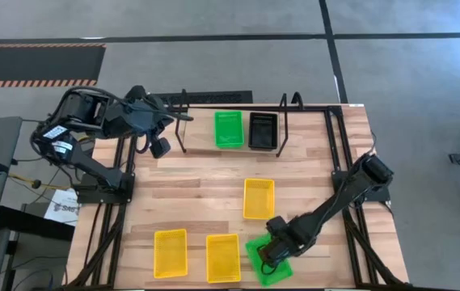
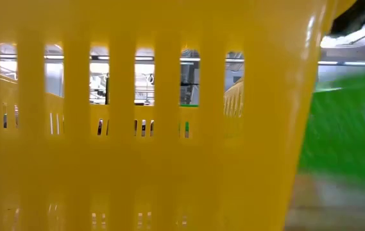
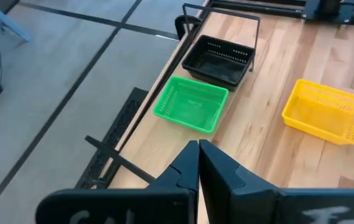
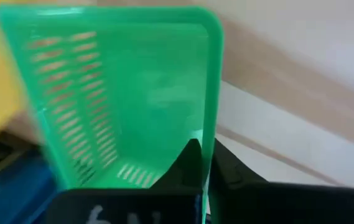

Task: Stack baskets on shelf by color
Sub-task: Stack the green basket on top of the other green stacked baskets on the shelf

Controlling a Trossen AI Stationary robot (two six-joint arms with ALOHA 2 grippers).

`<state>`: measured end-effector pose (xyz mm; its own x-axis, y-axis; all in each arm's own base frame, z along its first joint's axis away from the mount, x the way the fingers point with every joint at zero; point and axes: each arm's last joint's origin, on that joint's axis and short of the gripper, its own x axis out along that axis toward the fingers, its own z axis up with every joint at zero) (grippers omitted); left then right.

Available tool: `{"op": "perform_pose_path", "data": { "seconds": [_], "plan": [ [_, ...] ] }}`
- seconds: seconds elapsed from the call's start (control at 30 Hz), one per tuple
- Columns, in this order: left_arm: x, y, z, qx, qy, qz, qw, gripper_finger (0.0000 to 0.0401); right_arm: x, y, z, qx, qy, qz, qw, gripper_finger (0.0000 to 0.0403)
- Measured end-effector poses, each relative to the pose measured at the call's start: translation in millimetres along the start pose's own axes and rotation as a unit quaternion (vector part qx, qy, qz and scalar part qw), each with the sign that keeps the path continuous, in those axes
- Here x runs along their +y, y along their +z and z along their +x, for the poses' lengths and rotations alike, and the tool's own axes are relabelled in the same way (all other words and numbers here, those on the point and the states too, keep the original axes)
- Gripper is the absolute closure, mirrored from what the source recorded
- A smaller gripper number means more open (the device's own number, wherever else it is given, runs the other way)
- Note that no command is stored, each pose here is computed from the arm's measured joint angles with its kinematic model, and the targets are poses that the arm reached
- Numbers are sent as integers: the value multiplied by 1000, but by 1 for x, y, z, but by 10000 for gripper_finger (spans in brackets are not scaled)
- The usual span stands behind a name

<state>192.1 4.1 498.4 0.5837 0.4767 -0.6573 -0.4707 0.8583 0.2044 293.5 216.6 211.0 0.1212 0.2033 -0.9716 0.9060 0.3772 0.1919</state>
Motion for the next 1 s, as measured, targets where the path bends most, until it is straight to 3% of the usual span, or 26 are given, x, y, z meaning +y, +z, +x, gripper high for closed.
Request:
{"op": "perform_pose_path", "data": {
  "seconds": [0.1, 0.2, 0.4, 0.53, 0.67, 0.83, 0.9, 1.0],
  "plan": [
    [3, -2, -4, -4, -5, -3, 1000, 401, 6, 9, -45, -43, 37, -19, 998, 396],
    [6, -4, -9, -10, -6, -6, 1000, 401, 7, 23, -95, -128, 70, -50, 988, 398],
    [12, -7, -16, -20, -11, 1, 1000, 401, 3, 68, -197, -336, 114, -119, 927, 400],
    [14, -9, -19, -23, -12, 3, 1000, 401, -1, 109, -243, -416, 105, -150, 891, 400],
    [15, -9, -20, -24, -13, 2, 1000, 401, -11, 155, -269, -456, 88, -139, 875, 400],
    [15, -9, -20, -24, -13, 2, 1000, 401, -31, 212, -283, -470, 65, -114, 873, 400],
    [14, -9, -20, -24, -13, -4, 1000, 401, -37, 236, -283, -467, 60, -106, 876, 400],
    [15, -9, -20, -24, -13, -18, 999, 401, -47, 274, -273, -436, 48, -94, 894, 400]
  ]
}}
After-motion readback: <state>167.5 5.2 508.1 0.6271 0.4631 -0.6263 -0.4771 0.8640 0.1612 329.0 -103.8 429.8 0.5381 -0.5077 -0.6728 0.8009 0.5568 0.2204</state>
